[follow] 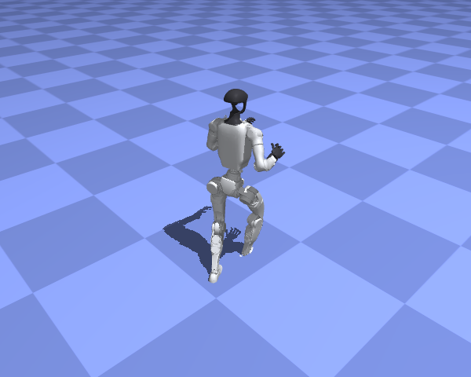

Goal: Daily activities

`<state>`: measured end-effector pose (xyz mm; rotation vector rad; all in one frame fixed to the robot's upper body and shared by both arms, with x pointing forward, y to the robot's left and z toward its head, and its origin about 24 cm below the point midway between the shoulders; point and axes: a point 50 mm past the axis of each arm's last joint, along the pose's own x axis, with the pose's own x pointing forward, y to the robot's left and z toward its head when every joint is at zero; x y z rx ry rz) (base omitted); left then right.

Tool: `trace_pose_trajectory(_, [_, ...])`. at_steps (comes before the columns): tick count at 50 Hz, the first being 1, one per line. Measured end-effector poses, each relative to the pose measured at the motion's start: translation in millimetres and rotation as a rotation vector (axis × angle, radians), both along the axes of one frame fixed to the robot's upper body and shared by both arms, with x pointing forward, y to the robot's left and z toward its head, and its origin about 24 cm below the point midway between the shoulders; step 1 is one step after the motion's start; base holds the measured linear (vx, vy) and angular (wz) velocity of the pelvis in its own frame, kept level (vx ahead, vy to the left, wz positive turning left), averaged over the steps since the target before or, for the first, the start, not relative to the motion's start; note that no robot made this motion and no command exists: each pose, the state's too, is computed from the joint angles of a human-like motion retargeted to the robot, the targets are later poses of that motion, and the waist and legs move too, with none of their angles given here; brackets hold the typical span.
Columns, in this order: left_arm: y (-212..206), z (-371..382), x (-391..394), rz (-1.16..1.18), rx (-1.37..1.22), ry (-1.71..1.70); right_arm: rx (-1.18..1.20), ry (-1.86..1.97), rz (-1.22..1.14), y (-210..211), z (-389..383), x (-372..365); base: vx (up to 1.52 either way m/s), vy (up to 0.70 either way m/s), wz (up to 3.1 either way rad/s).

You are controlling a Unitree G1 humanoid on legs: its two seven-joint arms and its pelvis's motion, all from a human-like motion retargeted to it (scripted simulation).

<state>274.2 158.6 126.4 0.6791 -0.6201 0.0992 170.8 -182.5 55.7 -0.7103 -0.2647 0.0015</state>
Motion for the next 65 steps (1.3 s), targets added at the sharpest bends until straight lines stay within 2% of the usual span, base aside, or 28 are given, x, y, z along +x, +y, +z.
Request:
trace_pose_trajectory(8, [-33.5, -35.9, -26.0, -0.149, -0.145, 0.183, -0.009, -0.163, -0.185, -18.2, 16.4, 11.2, 0.41, 0.03, -1.41])
trace_pose_trajectory(15, [-37.2, -52.6, -44.0, -0.121, -0.271, 0.287, -0.049, -0.470, -0.110, 4.3, 74.8, 39.1, 0.37, 0.22, -2.99])
trace_pose_trajectory(23, [-17.7, -55.2, -59.1, -0.072, -0.226, 0.313, -0.007, -0.691, 0.003, 34.0, 122.0, 47.7, 0.19, 0.34, -3.70])
trace_pose_trajectory(30, [11.8, -46.5, -79.8, 0.003, -0.150, 0.235, 0.231, -0.775, -0.009, 41.0, 143.2, 61.1, -0.04, 0.12, -3.70])
trace_pose_trajectory(35, [29.4, -78.8, -111.3, 0.034, -0.069, 0.440, 0.408, -0.998, 0.025, 41.3, 188.8, 50.9, -0.03, -0.09, -3.25])
trace_pose_trajectory(40, [40.5, -108.2, -135.9, 0.057, 0.015, 0.652, 0.470, -1.213, 0.124, 47.5, 226.8, 29.2, 0.02, -0.10, -1.99])
trace_pose_trajectory(43, [39.9, -99.5, -114.0, 0.080, -0.016, 0.590, 0.485, -1.080, 0.162, 52.5, 213.7, 40.3, 0.10, -0.07, -0.82])
trace_pose_trajectory(47, [23.5, -68.4, -75.1, 0.068, -0.143, 0.404, 0.443, -0.593, 0.150, 56.7, 131.6, 64.3, 0.19, -0.06, -0.36])
trace_pose_trajectory(51, [6.5, -28.7, -48.8, 0.004, -0.235, 0.213, 0.364, -0.083, 0.025, 42.1, 26.1, 50.4, 0.29, -0.07, -0.34])
trace_pose_trajectory(55, [5.2, -13.3, -37.9, 0.014, -0.254, 0.140, 0.306, 0.102, -0.226, 2.2, -22.7, 18.1, 0.42, -0.08, -0.49])
trace_pose_trajectory(58, [18.1, -40.1, -37.6, 0.133, -0.258, 0.253, 0.271, -0.038, -0.486, -41.3, -9.7, 12.1, 0.53, -0.10, -0.64])
trace_pose_trajectory(61, [33.6, -77.0, -57.9, 0.262, -0.297, 0.399, 0.300, -0.333, -0.757, -81.0, 30.7, 8.7, 0.61, -0.08, -0.91])
trace_pose_trajectory(65, [63.2, -101.5, -105.8, 0.410, -0.339, 0.508, 0.402, -0.737, -0.859, -96.6, 95.6, 1.8, 0.68, -0.05, -0.87])
